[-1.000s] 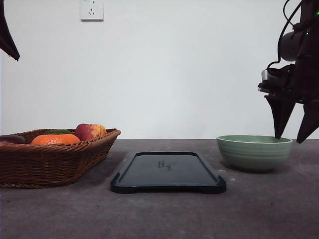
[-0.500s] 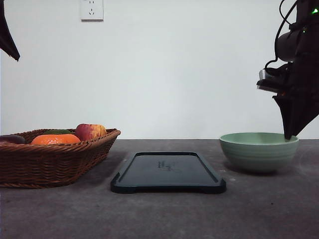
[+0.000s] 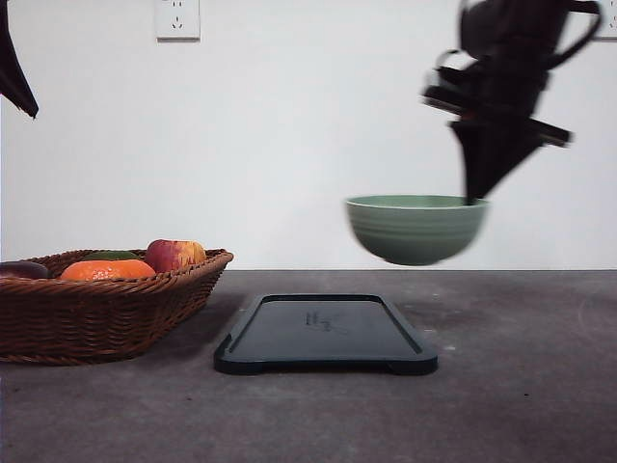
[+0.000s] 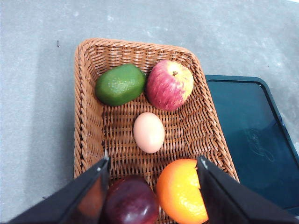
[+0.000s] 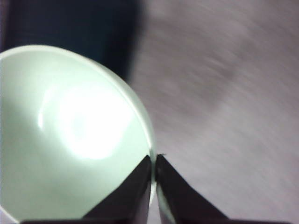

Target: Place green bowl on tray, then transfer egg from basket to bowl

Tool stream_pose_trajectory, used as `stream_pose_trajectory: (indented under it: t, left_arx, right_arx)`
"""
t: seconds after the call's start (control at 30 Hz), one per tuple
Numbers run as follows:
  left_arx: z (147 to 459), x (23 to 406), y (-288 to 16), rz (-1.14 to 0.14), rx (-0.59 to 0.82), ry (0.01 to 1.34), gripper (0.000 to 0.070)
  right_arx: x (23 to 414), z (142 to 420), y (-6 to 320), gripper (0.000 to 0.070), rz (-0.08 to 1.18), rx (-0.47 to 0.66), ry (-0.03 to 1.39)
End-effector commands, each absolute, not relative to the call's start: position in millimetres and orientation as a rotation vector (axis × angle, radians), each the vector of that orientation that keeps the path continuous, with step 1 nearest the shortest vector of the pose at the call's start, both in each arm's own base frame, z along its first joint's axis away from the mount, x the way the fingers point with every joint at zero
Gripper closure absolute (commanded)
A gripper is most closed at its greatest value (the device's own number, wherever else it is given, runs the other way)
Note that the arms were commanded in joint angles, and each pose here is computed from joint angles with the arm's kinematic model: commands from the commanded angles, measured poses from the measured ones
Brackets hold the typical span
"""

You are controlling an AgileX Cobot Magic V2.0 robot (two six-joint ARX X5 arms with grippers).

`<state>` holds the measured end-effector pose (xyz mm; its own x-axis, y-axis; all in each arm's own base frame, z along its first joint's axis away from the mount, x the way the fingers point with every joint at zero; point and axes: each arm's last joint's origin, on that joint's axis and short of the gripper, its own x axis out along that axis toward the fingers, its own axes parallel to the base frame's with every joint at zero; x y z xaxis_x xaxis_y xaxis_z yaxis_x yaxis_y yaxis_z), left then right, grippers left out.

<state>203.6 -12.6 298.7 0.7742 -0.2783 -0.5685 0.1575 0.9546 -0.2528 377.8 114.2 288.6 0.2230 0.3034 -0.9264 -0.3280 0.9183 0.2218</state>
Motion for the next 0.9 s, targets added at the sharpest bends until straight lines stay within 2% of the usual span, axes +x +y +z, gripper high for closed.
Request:
stream_pose_trajectory:
  t: [0.0, 0.2, 0.37, 0.6, 0.73, 0.8, 0.87]
  left_arx:
    - [305.3, 205.5, -13.3, -0.248, -0.192, 0.621, 0.0325]
    - [305.3, 205.5, -13.3, -0.248, -0.192, 0.622, 0.0326]
    - [305.3, 205.5, -13.3, -0.248, -0.193, 0.622, 0.0326]
    - [305.2, 205.5, -13.3, -0.248, -0.193, 0.623, 0.0326]
    - [305.0, 205.3, -13.3, -0.248, -0.193, 0.625, 0.0325]
    - [304.8, 205.2, -13.3, -0.247, -0.193, 0.628, 0.0325]
    - [304.7, 205.1, -13.3, -0.247, -0.193, 0.629, 0.0325]
  right_arx:
    - [385.4, 280.8, 130.1, 0.07, 0.453, -0.026, 1.287]
    - [391.0, 267.1, 172.4, 0.07, 0.518, -0.069, 1.297]
    - [395.0, 253.5, 192.3, 0.07, 0.548, -0.089, 1.284]
    - [399.7, 235.0, 198.7, 0.07, 0.533, -0.087, 1.322]
    - [402.1, 229.1, 198.9, 0.0696, 0.501, -0.122, 1.322]
    - [402.3, 229.2, 199.9, 0.0641, 0.508, -0.134, 1.313]
    - [402.4, 229.5, 200.4, 0.0517, 0.512, -0.135, 1.308]
